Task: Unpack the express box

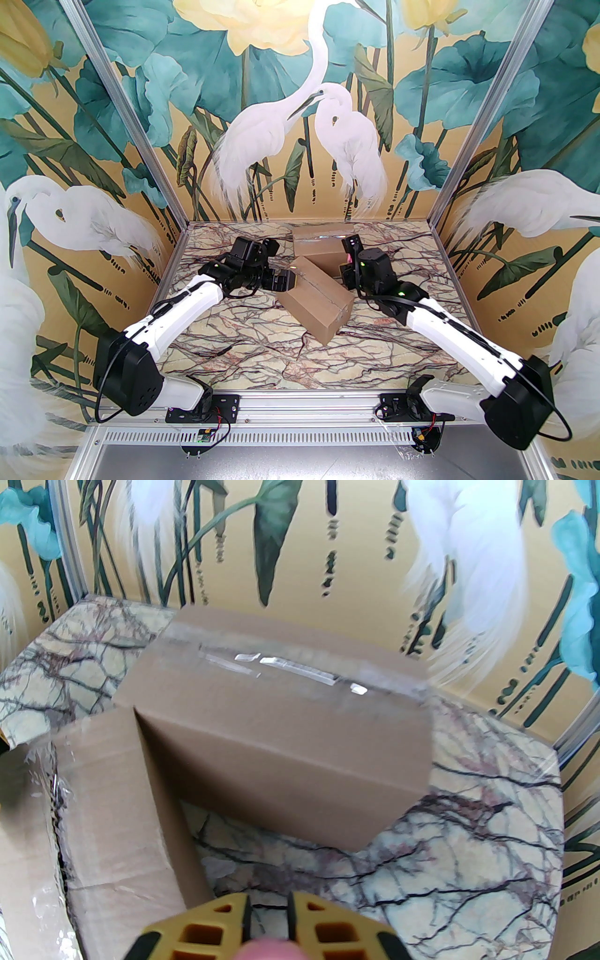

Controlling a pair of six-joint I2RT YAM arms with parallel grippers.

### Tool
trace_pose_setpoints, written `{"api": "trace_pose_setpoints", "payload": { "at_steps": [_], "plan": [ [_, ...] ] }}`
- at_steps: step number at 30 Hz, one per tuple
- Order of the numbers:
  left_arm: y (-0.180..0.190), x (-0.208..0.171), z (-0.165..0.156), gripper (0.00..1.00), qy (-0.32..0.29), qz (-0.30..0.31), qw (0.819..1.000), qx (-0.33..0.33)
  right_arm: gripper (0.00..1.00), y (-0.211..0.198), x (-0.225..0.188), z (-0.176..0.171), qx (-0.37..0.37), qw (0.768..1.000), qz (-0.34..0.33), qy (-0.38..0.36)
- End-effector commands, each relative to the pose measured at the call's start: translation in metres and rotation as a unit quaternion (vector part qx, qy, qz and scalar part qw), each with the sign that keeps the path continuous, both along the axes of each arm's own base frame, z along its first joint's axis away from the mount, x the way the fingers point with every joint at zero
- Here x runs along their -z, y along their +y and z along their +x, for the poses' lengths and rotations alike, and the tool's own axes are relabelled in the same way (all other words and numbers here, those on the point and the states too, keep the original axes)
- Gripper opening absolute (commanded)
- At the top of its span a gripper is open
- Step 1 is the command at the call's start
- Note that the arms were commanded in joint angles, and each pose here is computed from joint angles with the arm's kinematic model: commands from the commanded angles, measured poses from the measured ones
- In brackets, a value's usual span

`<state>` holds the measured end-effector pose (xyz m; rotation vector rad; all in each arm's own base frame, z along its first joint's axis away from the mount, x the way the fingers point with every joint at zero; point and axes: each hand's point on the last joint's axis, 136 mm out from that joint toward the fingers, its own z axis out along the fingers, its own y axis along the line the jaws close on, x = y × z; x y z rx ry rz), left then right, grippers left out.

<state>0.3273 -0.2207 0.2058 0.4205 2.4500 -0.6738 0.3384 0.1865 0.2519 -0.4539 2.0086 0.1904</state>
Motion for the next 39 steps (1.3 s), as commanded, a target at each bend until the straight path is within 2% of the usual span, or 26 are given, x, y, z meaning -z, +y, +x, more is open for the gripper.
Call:
{"api": "trace_pose_setpoints", "payload": {
  "at_steps": [1, 5, 8, 13, 17, 21, 28, 39],
  "plan": [
    [-0.001, -0.022, 0.003, 0.99, -0.045, 0.041, 0.997, 0.038, 0.00, 0.006, -0.050, -0.009, -0.037, 0.996, 0.036, -0.070],
    [-0.020, -0.012, 0.017, 0.99, -0.035, 0.048, 0.996, 0.060, 0.00, 0.026, -0.074, -0.031, -0.115, 0.983, 0.086, -0.118],
    [-0.029, 0.001, 0.024, 0.99, -0.021, 0.051, 0.996, 0.064, 0.00, 0.042, -0.078, -0.043, -0.171, 0.971, 0.106, -0.126],
    [-0.032, 0.019, 0.027, 0.99, -0.001, 0.058, 0.996, 0.062, 0.00, 0.067, -0.069, -0.053, -0.244, 0.954, 0.129, -0.119],
    [-0.029, 0.030, 0.030, 0.99, 0.004, 0.071, 0.996, 0.052, 0.00, 0.081, -0.057, -0.053, -0.274, 0.945, 0.141, -0.109],
    [-0.026, 0.046, 0.030, 0.99, 0.024, 0.085, 0.995, 0.047, 0.00, 0.087, -0.052, -0.053, -0.288, 0.940, 0.150, -0.107],
    [-0.020, 0.072, 0.025, 1.00, 0.051, 0.108, 0.992, 0.043, 0.00, 0.086, -0.037, -0.051, -0.282, 0.944, 0.141, -0.096],
    [-0.017, 0.080, 0.023, 0.99, 0.056, 0.114, 0.991, 0.043, 0.00, 0.082, -0.013, -0.046, -0.274, 0.953, 0.099, -0.081]
  ]
}}
